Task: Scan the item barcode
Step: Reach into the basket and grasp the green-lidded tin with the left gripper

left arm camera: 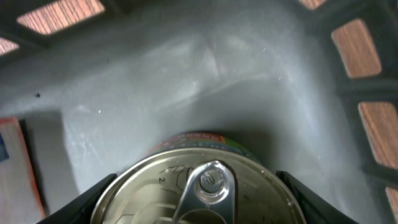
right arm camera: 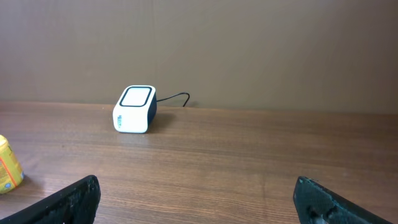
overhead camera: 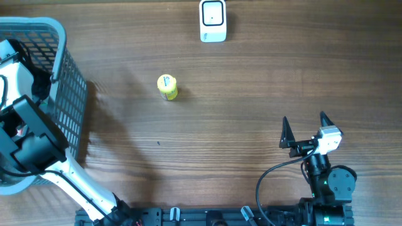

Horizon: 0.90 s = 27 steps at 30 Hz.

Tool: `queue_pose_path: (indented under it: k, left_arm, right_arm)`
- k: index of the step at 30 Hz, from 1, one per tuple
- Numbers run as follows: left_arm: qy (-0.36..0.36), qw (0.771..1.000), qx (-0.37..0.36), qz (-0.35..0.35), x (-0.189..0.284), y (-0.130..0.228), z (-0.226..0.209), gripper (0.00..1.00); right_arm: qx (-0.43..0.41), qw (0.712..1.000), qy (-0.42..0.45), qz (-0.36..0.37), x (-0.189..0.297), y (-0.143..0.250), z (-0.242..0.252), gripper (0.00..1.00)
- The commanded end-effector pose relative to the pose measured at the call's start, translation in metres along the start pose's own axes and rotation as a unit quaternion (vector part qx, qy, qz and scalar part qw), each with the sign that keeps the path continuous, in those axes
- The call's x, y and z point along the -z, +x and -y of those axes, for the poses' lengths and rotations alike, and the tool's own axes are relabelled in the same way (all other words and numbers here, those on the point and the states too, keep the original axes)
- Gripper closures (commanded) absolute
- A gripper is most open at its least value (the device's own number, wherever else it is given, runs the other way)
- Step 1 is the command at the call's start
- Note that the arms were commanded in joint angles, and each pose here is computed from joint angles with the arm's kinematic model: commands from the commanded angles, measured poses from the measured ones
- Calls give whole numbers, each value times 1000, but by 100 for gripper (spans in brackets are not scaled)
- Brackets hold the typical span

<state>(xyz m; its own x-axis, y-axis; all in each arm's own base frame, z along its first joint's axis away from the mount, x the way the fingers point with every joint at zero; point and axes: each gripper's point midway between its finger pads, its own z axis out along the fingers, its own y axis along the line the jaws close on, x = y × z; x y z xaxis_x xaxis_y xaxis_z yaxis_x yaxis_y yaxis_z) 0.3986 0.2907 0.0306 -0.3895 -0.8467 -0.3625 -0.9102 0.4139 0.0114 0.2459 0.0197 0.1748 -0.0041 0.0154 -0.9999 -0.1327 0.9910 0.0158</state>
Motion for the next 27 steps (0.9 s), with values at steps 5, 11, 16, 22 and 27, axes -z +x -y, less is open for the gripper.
queue_pose_path:
  k: [5, 11, 16, 22, 27]
  left_arm:
    - [37, 998, 9, 40, 65, -20, 0, 33]
    - [85, 989, 28, 118, 160, -44, -9, 32]
    - [140, 973, 40, 178, 239, -51, -18, 32]
    - [267, 939, 44, 213, 332, -35, -14, 32]
    - [365, 910, 26, 193, 375, -12, 1, 32]
  right_arm:
    - [-6, 1000, 2, 4, 0, -1, 0, 0]
    - [-6, 1000, 2, 4, 0, -1, 0, 0]
    - [-6, 1000, 2, 4, 0, -1, 0, 1]
    - [-6, 1000, 2, 4, 0, -1, 0, 0]
    - [-6, 1000, 2, 4, 0, -1, 0, 0]
